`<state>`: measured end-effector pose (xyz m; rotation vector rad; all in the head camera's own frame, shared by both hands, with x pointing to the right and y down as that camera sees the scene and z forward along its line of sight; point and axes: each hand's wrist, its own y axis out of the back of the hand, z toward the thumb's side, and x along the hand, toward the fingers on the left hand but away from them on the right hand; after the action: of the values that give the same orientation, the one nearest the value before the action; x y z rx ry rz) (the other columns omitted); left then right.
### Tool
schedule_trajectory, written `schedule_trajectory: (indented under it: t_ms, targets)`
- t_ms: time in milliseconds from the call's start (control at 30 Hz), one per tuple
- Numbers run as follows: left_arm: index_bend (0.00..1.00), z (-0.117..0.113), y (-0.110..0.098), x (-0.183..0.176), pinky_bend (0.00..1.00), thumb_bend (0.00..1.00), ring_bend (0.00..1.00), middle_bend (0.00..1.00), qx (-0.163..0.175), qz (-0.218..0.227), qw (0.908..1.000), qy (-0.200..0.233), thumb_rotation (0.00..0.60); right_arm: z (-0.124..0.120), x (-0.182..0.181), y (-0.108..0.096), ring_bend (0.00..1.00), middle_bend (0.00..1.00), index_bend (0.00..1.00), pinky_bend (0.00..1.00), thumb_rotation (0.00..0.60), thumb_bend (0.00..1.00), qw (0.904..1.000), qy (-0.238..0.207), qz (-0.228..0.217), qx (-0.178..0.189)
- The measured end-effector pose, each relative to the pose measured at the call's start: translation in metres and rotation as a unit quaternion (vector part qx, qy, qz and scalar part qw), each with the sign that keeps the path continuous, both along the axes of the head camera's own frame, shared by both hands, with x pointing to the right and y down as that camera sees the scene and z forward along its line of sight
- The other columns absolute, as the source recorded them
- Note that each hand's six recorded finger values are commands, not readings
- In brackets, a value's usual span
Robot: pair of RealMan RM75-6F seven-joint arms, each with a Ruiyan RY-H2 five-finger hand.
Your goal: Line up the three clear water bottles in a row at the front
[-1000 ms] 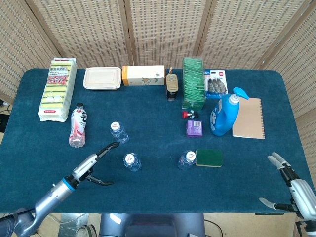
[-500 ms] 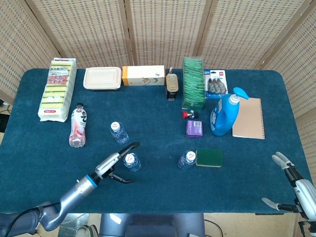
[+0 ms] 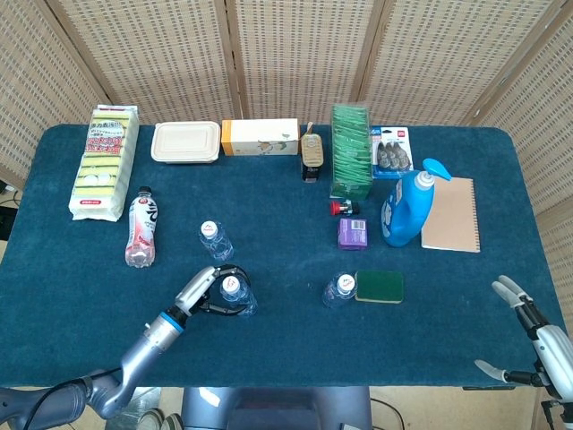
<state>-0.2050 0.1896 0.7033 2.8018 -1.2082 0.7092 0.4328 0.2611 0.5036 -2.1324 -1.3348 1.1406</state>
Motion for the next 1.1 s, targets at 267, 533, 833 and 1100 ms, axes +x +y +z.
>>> schedule_trajectory:
  t_ms: [267,533,833,1100]
  targets:
    - [0.52,-0.01,-0.009,0.002,0.47,0.25,0.35,0.51,0.015,0.001,0.9998,0.01,0.6,0.0,-0.002,0.001,0.0,0.0,0.01,0.13,0.6,0.04,1.0,0.001,-0.001,0.0]
    - [0.52,-0.024,-0.02,0.023,0.47,0.24,0.35,0.51,0.048,0.044,0.9978,0.01,0.6,0.001,-0.004,0.001,0.0,0.0,0.01,0.13,0.6,0.04,1.0,0.003,-0.004,-0.001]
    - [0.53,-0.023,-0.019,0.081,0.47,0.24,0.35,0.51,0.09,0.118,0.9889,-0.002,0.6,0.003,-0.003,-0.001,0.0,0.0,0.01,0.13,0.6,0.04,0.9999,0.011,0.001,-0.001]
    - [0.52,-0.021,-0.03,0.103,0.47,0.24,0.35,0.51,0.095,0.106,0.9898,0.004,0.6,0.003,-0.002,-0.002,0.0,0.0,0.01,0.13,0.6,0.04,1.0,0.009,0.003,-0.002]
